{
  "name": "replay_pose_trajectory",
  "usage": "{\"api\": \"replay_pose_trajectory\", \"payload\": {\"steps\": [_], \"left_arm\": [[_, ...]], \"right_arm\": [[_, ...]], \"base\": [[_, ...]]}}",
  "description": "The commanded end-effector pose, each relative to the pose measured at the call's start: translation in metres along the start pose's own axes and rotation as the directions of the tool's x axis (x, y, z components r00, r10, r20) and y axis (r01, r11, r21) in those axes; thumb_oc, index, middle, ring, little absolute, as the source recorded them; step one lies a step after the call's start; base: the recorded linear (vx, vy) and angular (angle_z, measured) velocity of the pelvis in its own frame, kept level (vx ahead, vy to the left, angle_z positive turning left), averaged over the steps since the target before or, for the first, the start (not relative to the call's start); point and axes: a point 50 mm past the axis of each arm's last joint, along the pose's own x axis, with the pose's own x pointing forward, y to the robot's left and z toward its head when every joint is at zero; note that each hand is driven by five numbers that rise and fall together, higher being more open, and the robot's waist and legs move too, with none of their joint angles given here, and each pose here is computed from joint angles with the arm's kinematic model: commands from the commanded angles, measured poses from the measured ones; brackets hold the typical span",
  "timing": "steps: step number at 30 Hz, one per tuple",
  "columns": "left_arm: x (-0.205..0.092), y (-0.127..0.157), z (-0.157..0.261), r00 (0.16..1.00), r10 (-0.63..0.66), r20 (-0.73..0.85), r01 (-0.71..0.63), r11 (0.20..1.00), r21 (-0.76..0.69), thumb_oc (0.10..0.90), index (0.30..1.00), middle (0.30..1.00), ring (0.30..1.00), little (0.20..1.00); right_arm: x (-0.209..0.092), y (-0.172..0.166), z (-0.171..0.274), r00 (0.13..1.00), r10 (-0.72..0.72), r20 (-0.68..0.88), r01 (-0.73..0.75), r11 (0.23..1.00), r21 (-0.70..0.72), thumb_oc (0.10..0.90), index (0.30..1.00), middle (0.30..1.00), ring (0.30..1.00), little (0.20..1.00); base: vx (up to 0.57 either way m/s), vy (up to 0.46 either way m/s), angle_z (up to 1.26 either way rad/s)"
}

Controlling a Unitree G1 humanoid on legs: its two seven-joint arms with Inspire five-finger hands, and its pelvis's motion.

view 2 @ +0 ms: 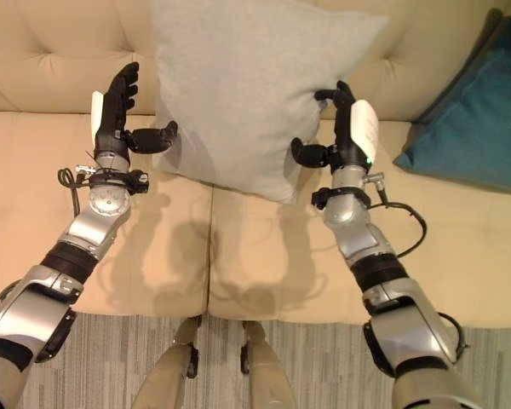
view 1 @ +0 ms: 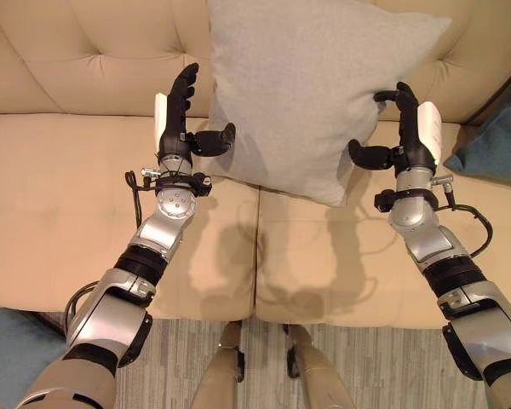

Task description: Pick up all the scattered cushions and arrange them neatly on the sofa.

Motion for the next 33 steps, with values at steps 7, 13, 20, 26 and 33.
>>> {"api": "replay_pose_trajectory", "payload": {"steps": [7, 13, 20, 26, 33], "left_arm": [[-0.025, 0.026, -0.028, 1.000, 0.013, -0.022, -0.013, 1.000, -0.023, 0.800, 0.900, 0.900, 0.900, 0.900], [-0.042, 0.039, -0.051, 0.995, 0.008, -0.101, -0.007, 1.000, 0.007, 0.800, 0.900, 0.900, 0.900, 0.900], [-0.099, 0.051, -0.104, 0.952, -0.017, -0.307, 0.009, 1.000, -0.028, 0.800, 0.900, 0.900, 0.900, 0.900], [-0.210, 0.080, -0.173, 0.748, -0.026, -0.663, 0.030, 1.000, -0.006, 0.800, 0.900, 0.900, 0.900, 0.900], [-0.318, 0.092, -0.208, 0.427, -0.012, -0.904, 0.099, 0.994, 0.033, 0.800, 0.900, 0.900, 0.900, 0.900]], "right_arm": [[-0.020, -0.027, -0.027, 0.999, -0.038, -0.023, 0.039, 0.998, 0.049, 0.800, 0.900, 0.900, 0.900, 0.900], [-0.041, -0.022, -0.050, 0.993, 0.010, -0.114, 0.004, 0.993, 0.117, 0.800, 0.900, 0.900, 0.900, 0.900], [-0.091, -0.002, -0.087, 0.955, 0.129, -0.267, -0.063, 0.968, 0.242, 0.800, 0.900, 0.900, 0.900, 0.900], [-0.172, -0.002, -0.142, 0.819, 0.314, -0.480, -0.232, 0.947, 0.223, 0.800, 0.900, 0.900, 0.900, 0.900], [-0.250, -0.005, -0.179, 0.627, 0.395, -0.671, -0.336, 0.915, 0.225, 0.800, 0.900, 0.900, 0.900, 0.900]], "base": [[0.00, -0.002, 0.00], [0.00, -0.003, -0.07], [0.03, 0.005, -0.06], [0.08, 0.022, 0.03], [0.04, 0.051, 0.06]]}}
